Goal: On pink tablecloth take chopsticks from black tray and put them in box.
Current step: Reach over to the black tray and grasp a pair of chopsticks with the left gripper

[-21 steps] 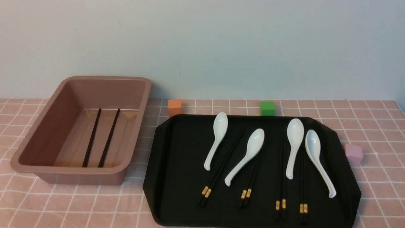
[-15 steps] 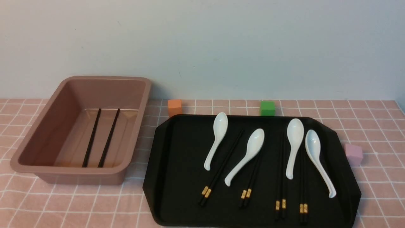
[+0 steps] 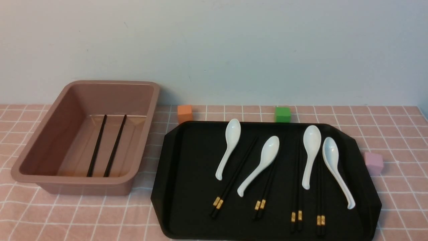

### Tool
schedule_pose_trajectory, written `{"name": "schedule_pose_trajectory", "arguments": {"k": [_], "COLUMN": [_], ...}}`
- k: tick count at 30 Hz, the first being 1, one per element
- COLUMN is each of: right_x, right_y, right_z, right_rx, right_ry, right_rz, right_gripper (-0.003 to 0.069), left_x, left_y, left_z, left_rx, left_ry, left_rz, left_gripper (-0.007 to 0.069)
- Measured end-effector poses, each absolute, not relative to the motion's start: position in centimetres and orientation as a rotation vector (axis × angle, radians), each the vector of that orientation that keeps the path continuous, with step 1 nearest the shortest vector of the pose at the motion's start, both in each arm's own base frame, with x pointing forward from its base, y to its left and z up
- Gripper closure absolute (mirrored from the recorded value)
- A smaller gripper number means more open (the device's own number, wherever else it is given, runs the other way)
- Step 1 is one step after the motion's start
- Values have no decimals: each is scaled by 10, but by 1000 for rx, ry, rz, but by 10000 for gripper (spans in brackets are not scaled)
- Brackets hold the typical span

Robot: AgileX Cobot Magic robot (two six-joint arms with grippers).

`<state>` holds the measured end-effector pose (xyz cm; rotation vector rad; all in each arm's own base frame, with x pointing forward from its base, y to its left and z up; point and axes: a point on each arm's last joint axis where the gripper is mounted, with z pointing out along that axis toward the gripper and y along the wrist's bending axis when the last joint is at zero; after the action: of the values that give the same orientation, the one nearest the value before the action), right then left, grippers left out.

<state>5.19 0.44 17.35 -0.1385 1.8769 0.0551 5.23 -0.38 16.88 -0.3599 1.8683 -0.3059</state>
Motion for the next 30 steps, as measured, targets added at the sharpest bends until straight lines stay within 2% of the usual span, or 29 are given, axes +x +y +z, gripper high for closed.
{"name": "schedule_pose_trajectory", "arguments": {"k": [5, 8, 10, 11, 12, 14, 16, 21, 23, 27, 29, 30], "right_x": [52, 52, 52, 52, 52, 52, 52, 52, 52, 52, 52, 52], "right_y": [4, 4, 4, 4, 4, 4, 4, 4, 4, 4, 4, 4], "right_z": [174, 174, 174, 174, 174, 174, 174, 174, 174, 174, 174, 174], "right_rx": [-138, -138, -138, -138, -138, -138, -138, -138, -138, -138, -138, -138], "right_ry": [1877, 1877, 1877, 1877, 1877, 1877, 1877, 1877, 1877, 1877, 1877, 1877], "right_rz": [55, 55, 55, 55, 55, 55, 55, 55, 55, 55, 55, 55], "right_gripper": [419, 419, 419, 419, 419, 419, 419, 419, 419, 419, 419, 419], "left_x": [53, 54, 56, 56, 56, 57, 57, 54, 49, 62, 78, 78], "left_y": [-3, -5, -7, -7, -7, -7, -5, -8, -15, -28, -34, -34], "left_z": [172, 177, 183, 184, 188, 191, 195, 212, 241, 287, 301, 301], "left_rx": [-360, -439, -621, -630, -746, -828, -864, -842, -711, -444, -298, -298], "left_ry": [1827, 1767, 1657, 1649, 1572, 1496, 1436, 1428, 1511, 1869, 2088, 2089], "left_rz": [-310, -406, -620, -632, -765, -862, -902, -942, -910, -764, -708, -707], "left_gripper": [550, 550, 547, 547, 546, 543, 539, 536, 536, 535, 534, 534]}}
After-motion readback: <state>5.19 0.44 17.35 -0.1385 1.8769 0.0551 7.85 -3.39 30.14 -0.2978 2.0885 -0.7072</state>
